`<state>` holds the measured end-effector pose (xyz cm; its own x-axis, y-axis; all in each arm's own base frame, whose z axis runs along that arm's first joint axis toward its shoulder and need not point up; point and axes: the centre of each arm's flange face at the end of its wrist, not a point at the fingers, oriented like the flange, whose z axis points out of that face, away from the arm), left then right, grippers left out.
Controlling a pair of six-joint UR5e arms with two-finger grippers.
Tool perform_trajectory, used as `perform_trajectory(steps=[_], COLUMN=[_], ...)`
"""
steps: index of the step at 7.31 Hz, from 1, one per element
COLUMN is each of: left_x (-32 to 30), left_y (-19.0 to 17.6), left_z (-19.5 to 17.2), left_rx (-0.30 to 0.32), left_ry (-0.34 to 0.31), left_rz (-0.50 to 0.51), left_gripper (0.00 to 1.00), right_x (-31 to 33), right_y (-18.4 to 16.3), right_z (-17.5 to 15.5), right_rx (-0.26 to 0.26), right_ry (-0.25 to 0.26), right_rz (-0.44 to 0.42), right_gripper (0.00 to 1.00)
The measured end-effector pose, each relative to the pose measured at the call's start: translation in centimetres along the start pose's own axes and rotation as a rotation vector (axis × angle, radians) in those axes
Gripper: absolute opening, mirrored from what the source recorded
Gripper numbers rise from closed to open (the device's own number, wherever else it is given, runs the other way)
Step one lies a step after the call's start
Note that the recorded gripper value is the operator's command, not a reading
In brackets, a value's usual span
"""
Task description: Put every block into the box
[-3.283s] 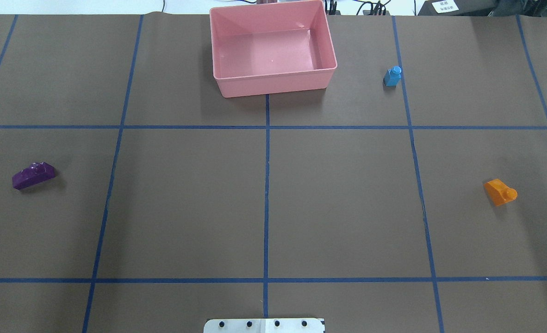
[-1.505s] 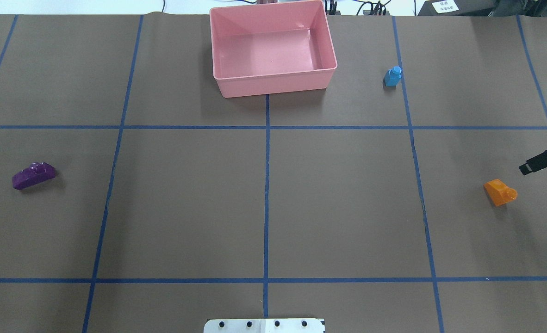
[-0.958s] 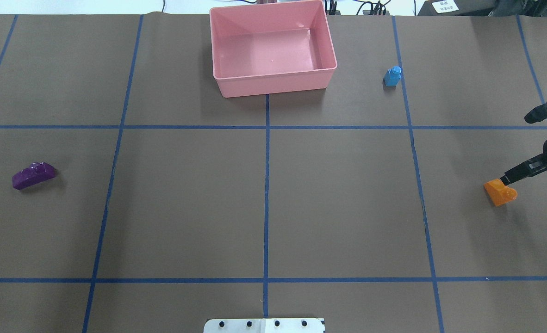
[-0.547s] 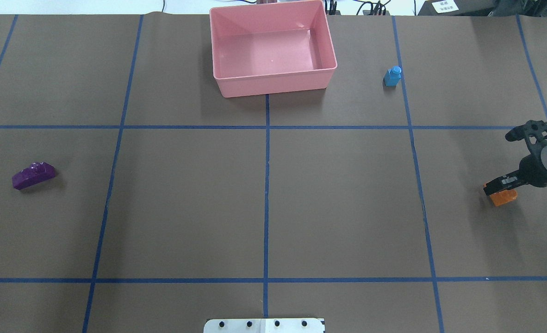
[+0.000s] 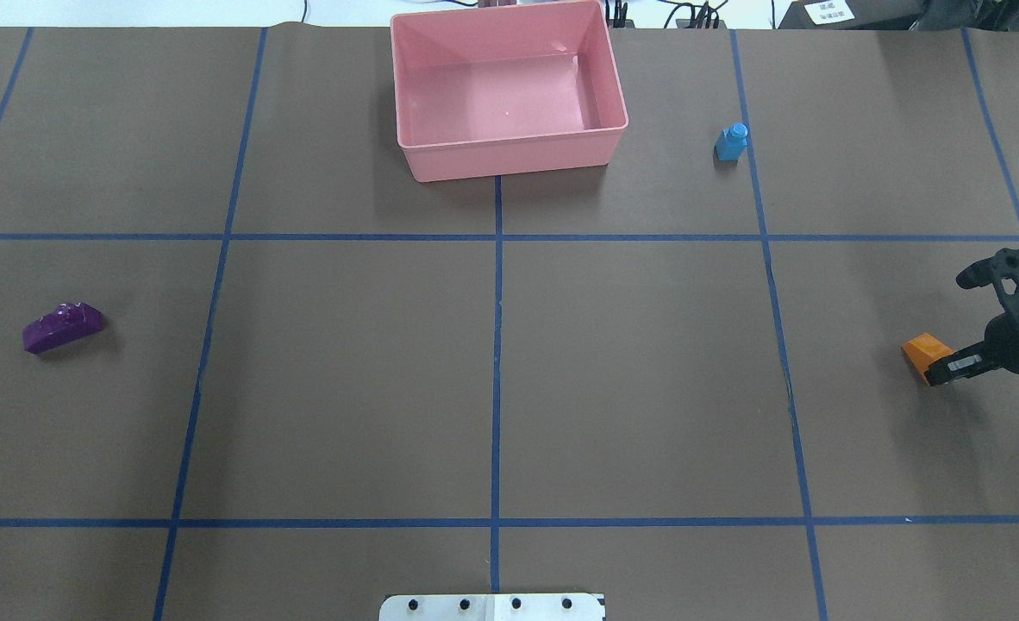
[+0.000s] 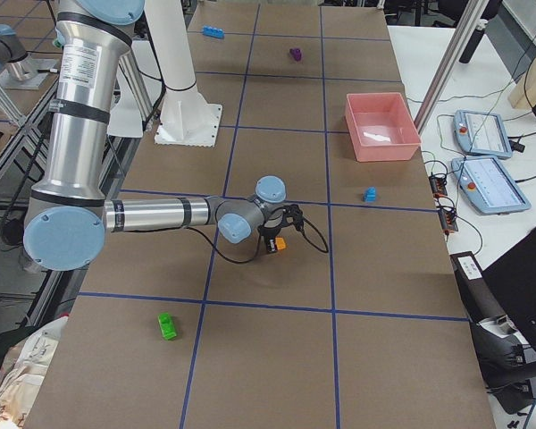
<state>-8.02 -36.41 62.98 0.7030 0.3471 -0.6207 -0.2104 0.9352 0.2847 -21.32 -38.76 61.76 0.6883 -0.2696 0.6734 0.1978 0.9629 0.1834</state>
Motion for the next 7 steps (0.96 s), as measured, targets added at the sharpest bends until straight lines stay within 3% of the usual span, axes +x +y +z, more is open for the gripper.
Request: perform_trajectory(steps=[2, 4, 7], left_x=[0.0, 0.0, 0.0], left_y=[0.0, 0.0, -0.1], left_z=[0.1, 0.1, 0.0], left_rx=[-0.002, -0.002, 0.002], left_ry=[0.001, 0.001, 0.001], left_rz=[-0.001, 0.0, 0.005], left_gripper=[1.0, 1.0, 1.0], right_x=[-0.7, -2.2, -10.6], right_y=[-0.1, -2.1, -12.9], right_z=[-0.6, -3.1, -8.2], right_rx=[0.01, 0.068, 0.159], right_ry=[-0.003, -0.028, -0.067], right_rz=[-0.008, -0.017, 0.001], right_gripper=[0.0, 0.0, 0.0])
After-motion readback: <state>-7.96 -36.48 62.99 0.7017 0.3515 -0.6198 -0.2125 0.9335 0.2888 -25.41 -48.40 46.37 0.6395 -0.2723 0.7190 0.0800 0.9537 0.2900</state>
